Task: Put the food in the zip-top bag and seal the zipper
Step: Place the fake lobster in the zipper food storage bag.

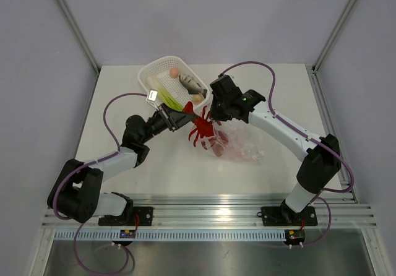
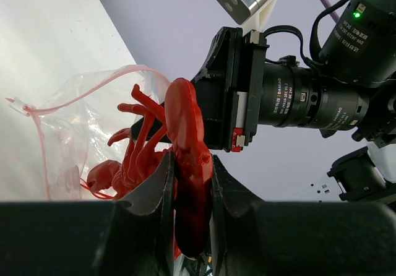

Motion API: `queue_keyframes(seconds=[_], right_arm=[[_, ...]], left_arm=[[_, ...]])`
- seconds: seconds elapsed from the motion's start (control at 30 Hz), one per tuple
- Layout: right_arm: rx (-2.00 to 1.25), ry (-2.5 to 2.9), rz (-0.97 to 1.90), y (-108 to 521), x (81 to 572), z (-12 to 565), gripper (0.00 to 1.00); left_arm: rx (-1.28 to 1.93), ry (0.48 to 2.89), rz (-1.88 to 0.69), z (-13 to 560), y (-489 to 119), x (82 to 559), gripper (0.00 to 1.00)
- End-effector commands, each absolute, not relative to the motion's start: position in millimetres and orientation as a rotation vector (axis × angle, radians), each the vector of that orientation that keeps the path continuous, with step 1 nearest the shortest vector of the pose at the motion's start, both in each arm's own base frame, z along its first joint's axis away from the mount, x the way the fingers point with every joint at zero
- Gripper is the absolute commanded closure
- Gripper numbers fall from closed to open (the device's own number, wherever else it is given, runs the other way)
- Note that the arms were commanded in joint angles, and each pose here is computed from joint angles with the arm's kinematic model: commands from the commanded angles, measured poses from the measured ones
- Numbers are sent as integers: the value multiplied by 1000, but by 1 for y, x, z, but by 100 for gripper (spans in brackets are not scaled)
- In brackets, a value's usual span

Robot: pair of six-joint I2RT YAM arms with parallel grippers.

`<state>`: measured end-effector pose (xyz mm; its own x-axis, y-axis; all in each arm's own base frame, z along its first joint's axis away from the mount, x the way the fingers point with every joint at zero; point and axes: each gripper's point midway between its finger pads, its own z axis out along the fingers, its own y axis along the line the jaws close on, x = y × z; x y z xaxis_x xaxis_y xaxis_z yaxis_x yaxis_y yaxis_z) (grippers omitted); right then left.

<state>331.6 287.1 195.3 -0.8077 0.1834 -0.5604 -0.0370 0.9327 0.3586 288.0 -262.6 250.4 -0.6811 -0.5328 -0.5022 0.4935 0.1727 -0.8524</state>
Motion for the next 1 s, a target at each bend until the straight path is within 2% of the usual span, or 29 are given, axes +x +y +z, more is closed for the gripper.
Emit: queue_keyframes(seconds=[0.0, 0.43, 0.97], right_arm=[[129, 2337, 553, 299, 355, 231, 100], [34, 2271, 719, 316, 346, 248, 100], [-19, 2242, 780, 320, 335, 267, 100]], left_arm=[[154, 1638, -1702, 257, -273, 261, 100], [195, 1756, -1721, 235, -286, 269, 100], [178, 1771, -1714, 249, -301, 289, 100]])
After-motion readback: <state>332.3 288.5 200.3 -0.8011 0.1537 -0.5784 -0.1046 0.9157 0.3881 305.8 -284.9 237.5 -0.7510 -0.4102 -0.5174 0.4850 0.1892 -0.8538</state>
